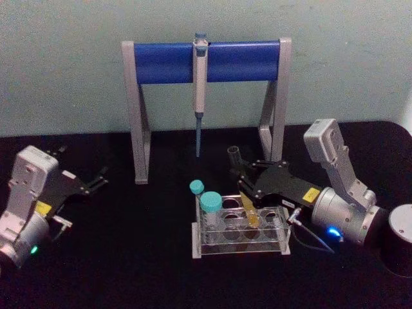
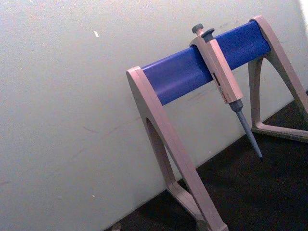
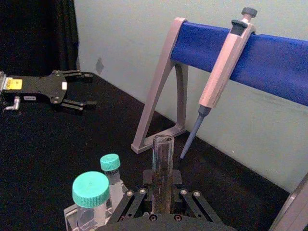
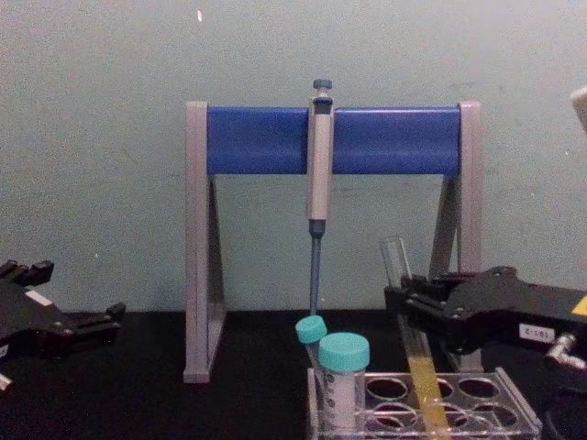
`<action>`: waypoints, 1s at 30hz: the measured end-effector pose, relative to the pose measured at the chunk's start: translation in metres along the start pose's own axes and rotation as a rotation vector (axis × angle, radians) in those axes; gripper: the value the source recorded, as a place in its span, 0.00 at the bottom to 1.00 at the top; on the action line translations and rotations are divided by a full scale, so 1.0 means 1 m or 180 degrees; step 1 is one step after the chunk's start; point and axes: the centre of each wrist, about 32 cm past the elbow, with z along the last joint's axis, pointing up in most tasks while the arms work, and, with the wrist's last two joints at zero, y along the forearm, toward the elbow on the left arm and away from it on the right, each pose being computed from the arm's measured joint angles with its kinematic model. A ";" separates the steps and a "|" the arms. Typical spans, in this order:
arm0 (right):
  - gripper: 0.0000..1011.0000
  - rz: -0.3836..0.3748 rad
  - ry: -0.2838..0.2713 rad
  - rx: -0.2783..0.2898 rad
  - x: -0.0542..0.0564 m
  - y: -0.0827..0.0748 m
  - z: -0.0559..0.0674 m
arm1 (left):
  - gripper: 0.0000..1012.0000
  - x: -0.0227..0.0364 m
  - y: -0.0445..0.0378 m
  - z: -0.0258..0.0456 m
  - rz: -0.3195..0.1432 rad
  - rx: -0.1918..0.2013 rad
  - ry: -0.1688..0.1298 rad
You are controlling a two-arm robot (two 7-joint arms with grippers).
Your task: Pick up the test tube from the test tube rack, shake it, then place it back into the test tube rack.
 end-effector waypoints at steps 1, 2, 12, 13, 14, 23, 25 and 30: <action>0.22 -0.0002 0.0005 0.0009 0.000 0.000 0.000 | 0.99 0.0000 0.0000 0.0000 0.0000 0.0000 0.0000; 0.22 -0.0006 0.0021 0.0033 0.001 -0.001 -0.001 | 0.99 0.0000 0.0000 0.0000 0.0000 0.0000 0.0000; 0.22 -0.0015 0.0133 0.0216 0.003 -0.008 0.000 | 0.99 0.0000 0.0000 0.0000 0.0000 0.0000 0.0000; 0.22 -0.0023 0.0144 0.0253 0.003 -0.010 0.001 | 0.99 0.0000 0.0000 0.0000 0.0000 0.0000 0.0000; 0.22 -0.0026 0.0148 0.0269 0.003 -0.010 0.002 | 0.99 0.0000 0.0000 0.0000 0.0000 0.0000 0.0000; 0.22 -0.0082 0.0184 0.0571 0.004 -0.020 0.012 | 0.99 0.0000 0.0000 0.0000 0.0000 0.0000 0.0000; 0.22 -0.0104 0.0184 0.0636 0.004 -0.022 0.014 | 0.99 0.0000 0.0000 0.0000 0.0000 0.0000 0.0000; 0.22 -0.0247 0.0169 0.0809 0.004 -0.026 0.016 | 0.99 0.0000 0.0000 0.0000 0.0000 0.0000 0.0000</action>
